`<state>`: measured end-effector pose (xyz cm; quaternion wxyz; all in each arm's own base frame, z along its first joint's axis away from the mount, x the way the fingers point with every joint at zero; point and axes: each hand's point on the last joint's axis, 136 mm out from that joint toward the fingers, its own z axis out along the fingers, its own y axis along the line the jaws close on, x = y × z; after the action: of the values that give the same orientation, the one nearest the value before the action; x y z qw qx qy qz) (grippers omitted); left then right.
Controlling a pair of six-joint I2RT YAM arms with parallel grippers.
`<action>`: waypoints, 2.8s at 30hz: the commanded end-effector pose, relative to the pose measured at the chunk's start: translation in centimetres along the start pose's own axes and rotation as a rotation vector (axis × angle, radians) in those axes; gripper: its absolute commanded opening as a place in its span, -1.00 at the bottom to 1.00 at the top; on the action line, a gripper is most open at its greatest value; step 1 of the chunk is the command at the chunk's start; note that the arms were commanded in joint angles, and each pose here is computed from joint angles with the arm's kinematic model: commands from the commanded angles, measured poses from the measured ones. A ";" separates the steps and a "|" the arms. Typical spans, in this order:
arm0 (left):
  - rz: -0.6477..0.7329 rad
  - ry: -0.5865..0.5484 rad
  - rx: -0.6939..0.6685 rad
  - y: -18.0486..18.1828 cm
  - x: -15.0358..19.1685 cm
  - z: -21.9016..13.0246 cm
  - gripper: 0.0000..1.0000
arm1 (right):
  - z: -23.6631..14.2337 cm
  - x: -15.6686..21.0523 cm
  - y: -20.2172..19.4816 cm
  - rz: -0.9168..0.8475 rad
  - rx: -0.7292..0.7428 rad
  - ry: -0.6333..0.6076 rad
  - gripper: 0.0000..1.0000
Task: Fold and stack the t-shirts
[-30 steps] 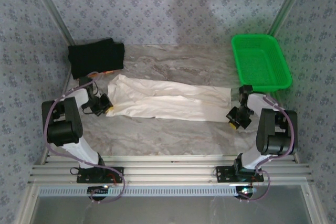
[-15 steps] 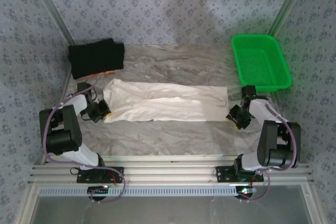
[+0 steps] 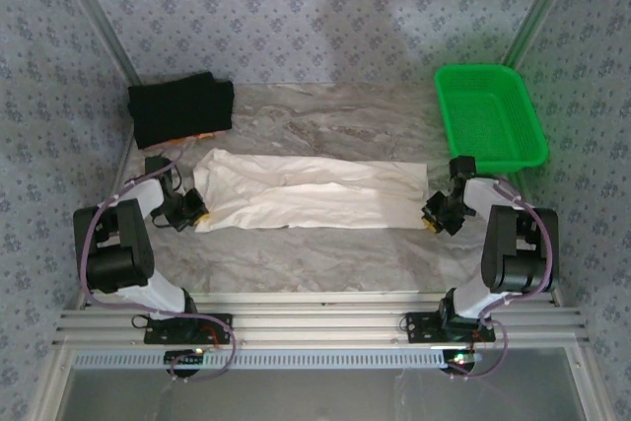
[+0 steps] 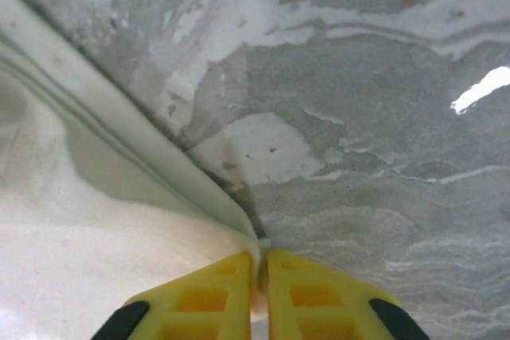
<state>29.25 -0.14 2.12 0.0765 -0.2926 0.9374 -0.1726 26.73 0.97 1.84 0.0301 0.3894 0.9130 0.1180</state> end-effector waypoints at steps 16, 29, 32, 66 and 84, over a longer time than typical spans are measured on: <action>-0.169 -0.006 -0.193 4.1 4.6 -4.4 -0.01 | -4.4 3.9 -4.5 0.044 0.129 -0.033 -0.29; 0.039 0.049 -0.005 -7.7 7.8 -6.0 -0.04 | -8.5 3.6 3.4 -0.194 -0.216 -0.100 0.69; 0.104 0.101 -0.017 -9.2 9.4 -4.3 -0.31 | -9.1 3.8 5.5 -0.293 -0.282 -0.124 0.80; 0.428 -0.039 -0.198 -19.5 1.3 2.9 -0.69 | -8.2 4.5 7.2 -0.390 -0.344 -0.083 1.00; 0.391 -0.135 0.147 -18.9 6.1 -6.0 0.28 | -1.9 5.2 4.0 -0.304 -0.109 0.080 -0.94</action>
<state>33.49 -17.08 14.81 0.1920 -0.1058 0.9558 -0.1958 25.60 7.04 5.38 0.0393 0.2360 0.9530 0.1860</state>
